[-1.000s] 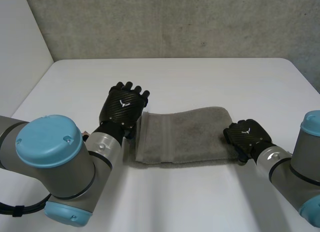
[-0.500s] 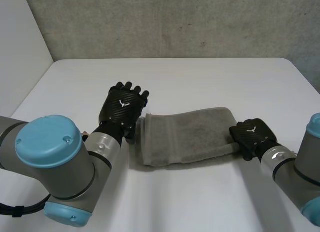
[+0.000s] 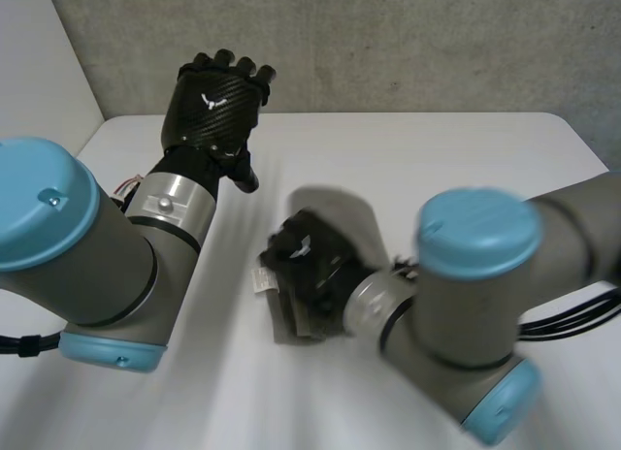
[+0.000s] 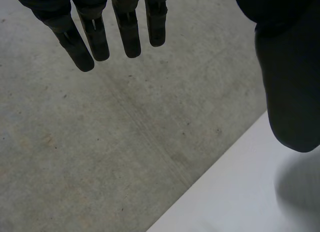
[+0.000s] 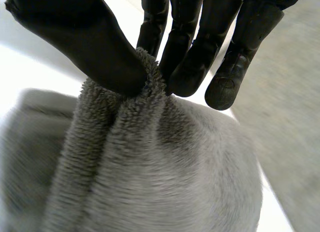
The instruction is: Fold the towel.
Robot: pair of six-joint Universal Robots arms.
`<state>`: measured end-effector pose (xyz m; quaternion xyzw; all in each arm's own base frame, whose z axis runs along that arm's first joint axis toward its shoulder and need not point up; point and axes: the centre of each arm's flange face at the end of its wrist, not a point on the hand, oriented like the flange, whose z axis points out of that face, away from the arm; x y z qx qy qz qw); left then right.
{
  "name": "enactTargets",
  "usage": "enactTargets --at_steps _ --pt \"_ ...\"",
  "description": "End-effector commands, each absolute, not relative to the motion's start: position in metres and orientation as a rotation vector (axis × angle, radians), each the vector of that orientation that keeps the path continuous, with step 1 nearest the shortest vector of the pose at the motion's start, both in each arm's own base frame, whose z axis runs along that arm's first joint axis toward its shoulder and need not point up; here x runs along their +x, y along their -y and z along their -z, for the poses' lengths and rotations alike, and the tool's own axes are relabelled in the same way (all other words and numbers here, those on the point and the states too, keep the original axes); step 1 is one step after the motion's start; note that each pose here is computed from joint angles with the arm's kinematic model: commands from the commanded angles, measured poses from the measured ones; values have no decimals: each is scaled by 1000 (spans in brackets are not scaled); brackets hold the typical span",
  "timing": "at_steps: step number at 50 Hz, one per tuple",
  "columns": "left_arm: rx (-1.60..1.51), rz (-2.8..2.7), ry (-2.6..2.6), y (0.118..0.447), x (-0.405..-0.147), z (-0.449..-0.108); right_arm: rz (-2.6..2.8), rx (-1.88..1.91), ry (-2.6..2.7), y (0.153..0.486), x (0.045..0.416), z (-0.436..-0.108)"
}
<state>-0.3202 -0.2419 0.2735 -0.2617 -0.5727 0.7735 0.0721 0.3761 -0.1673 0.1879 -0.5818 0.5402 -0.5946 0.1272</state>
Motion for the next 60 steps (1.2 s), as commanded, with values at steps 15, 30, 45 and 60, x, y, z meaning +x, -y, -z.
enactTargets --at_steps 15,30,45,60 --pt "-691 -2215 1808 248 -316 -261 1758 -1013 -1856 204 340 -240" --pt "-871 -1917 2040 233 -339 -168 1602 -998 -2098 244 323 -182" --pt "-953 -1775 2151 225 -340 -141 1534 -1111 -2172 254 328 -140" --pt "-707 -1974 1964 220 -317 -280 2152 -704 -1942 253 290 -316"
